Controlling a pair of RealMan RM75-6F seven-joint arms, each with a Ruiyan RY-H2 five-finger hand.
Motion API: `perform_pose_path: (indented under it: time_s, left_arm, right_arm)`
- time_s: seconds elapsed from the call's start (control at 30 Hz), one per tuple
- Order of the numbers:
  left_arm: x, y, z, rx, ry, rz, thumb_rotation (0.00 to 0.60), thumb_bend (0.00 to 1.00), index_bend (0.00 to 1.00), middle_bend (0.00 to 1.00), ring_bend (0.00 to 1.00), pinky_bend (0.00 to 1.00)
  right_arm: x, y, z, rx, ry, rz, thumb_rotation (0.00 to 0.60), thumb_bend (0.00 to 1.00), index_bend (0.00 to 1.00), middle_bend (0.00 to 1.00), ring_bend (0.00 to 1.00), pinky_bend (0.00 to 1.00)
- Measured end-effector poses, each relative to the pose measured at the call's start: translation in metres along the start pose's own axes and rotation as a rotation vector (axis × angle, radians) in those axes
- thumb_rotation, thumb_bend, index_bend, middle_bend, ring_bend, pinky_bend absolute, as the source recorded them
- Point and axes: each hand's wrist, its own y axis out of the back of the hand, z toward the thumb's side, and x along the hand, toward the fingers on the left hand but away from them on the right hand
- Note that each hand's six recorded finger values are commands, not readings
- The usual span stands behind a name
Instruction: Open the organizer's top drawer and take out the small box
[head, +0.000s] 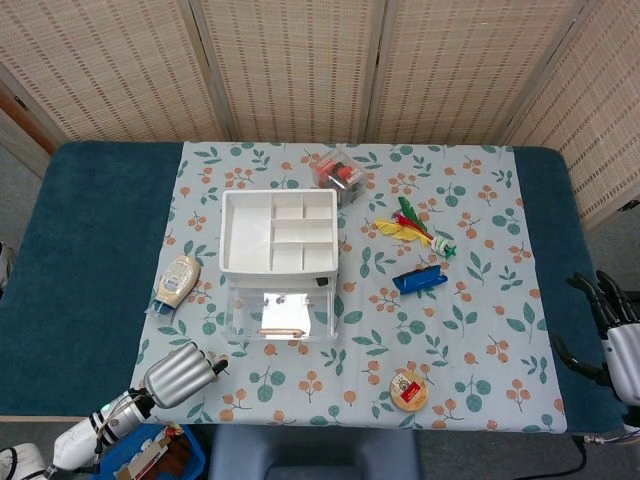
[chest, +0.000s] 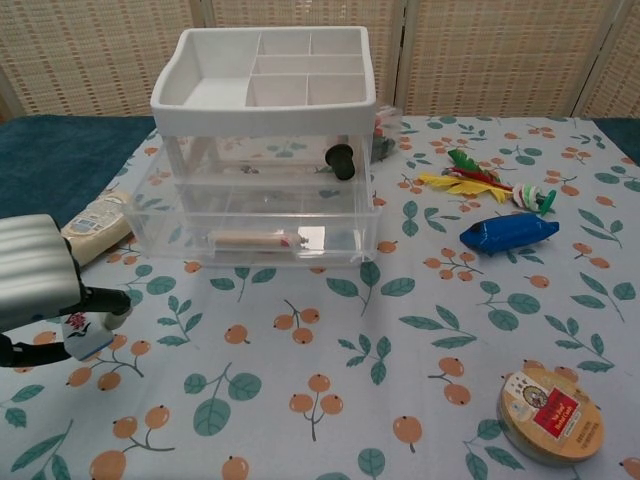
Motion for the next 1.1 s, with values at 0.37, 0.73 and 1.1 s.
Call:
perform_pose_path:
  time_s: [0.37, 0.73, 1.1]
  left_arm:
    - [0.004, -0.014, 0.0, -0.071, 0.052, -0.003, 0.6, 0.28, 0.4, 0.94, 0.97, 1.0]
    - [-0.012, -0.024, -0.011, -0.135, 0.154, -0.015, 0.6, 0.25, 0.37, 0.94, 0.97, 1.0]
    - [-0.063, -0.045, -0.054, -0.282, 0.458, -0.099, 0.6, 0.25, 0.42, 0.88, 0.84, 1.0]
  right_arm:
    - [-0.001, 0.0, -0.001, 0.006, -0.004, 0.0, 0.6, 0.35, 0.01, 0.17, 0.03, 0.13]
    - [-0.002, 0.0, -0.001, 0.005, -0.003, -0.001, 0.6, 0.35, 0.01, 0.18, 0.03, 0.13]
    - [-0.002, -0.002, -0.003, 0.002, -0.006, 0.003, 0.6, 0.35, 0.01, 0.18, 0.03, 0.13]
